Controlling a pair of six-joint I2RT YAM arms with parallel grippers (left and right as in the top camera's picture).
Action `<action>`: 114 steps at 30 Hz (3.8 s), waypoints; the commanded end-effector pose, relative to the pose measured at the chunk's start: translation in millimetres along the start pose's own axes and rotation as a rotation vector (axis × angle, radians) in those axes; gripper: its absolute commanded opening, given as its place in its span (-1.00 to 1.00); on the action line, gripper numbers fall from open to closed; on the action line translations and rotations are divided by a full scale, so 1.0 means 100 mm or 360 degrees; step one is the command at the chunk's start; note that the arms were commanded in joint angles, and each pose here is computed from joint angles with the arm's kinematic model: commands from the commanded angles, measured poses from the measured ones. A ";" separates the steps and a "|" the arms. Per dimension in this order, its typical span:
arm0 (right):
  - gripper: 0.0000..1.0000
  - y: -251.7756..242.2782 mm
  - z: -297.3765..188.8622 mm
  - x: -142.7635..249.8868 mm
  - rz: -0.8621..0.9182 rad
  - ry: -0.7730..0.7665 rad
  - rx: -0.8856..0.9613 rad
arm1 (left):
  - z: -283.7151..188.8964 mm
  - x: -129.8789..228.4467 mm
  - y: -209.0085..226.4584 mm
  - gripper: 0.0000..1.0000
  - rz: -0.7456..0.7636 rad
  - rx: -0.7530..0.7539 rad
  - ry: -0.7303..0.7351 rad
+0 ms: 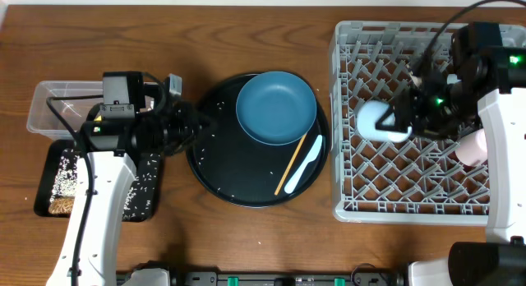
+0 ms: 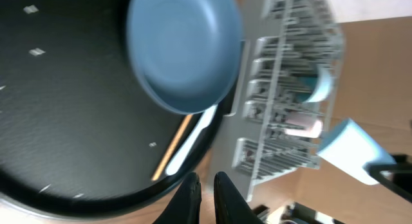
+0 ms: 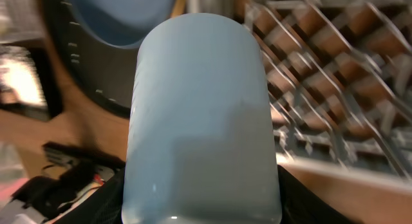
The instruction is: Sort waste into correct bins and load items into the dishwasher rack
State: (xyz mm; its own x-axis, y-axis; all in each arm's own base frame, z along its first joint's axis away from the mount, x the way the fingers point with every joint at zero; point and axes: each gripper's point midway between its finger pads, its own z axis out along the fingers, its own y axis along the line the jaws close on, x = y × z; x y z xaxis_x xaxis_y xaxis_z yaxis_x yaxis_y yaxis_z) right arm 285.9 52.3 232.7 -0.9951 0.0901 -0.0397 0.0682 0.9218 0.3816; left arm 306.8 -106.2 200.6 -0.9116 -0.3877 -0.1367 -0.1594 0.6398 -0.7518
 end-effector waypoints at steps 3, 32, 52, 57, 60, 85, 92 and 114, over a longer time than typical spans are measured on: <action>-0.61 -0.10 -0.04 0.12 0.0051 0.0033 0.0222 | -0.05 -0.01 0.35 -0.77 0.0026 -0.0310 -0.0048; -0.77 -0.23 0.46 0.46 0.0156 0.0249 0.0635 | -0.11 0.10 0.60 -0.66 -0.0014 -0.0519 -0.0005; -0.77 -0.41 1.04 0.46 0.0202 0.0250 0.0597 | -0.11 0.12 0.60 -0.66 -0.0019 -0.0523 0.0004; -0.78 -0.41 1.13 0.44 0.0199 0.0234 0.0569 | -0.11 0.12 0.60 -0.66 -0.0019 -0.0523 0.0004; -0.79 -0.37 1.14 0.45 0.0203 0.0247 0.0532 | -0.11 0.12 0.60 -0.66 -0.0019 -0.0523 0.0004; -0.84 -0.04 0.91 0.45 0.0169 0.0300 0.0283 | -0.11 0.12 0.60 -0.66 -0.0020 -0.0523 0.0004; -0.87 -0.07 0.90 0.46 0.0187 0.0308 0.0287 | -0.11 0.14 0.61 -0.66 -0.0026 -0.0527 0.0013; -0.94 -0.24 0.83 0.47 0.0345 0.0322 0.0293 | -0.12 0.17 0.62 -0.66 -0.0040 -0.0536 0.0031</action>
State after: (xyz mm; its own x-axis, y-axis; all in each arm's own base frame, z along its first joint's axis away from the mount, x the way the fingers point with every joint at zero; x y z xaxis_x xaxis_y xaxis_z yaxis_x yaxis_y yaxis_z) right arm 237.9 65.4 142.9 -0.9494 0.2187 0.2253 0.2594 0.9506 0.1704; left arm 276.7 -67.5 158.8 -0.9105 -0.4020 -0.0965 -0.3014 0.8053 -0.5106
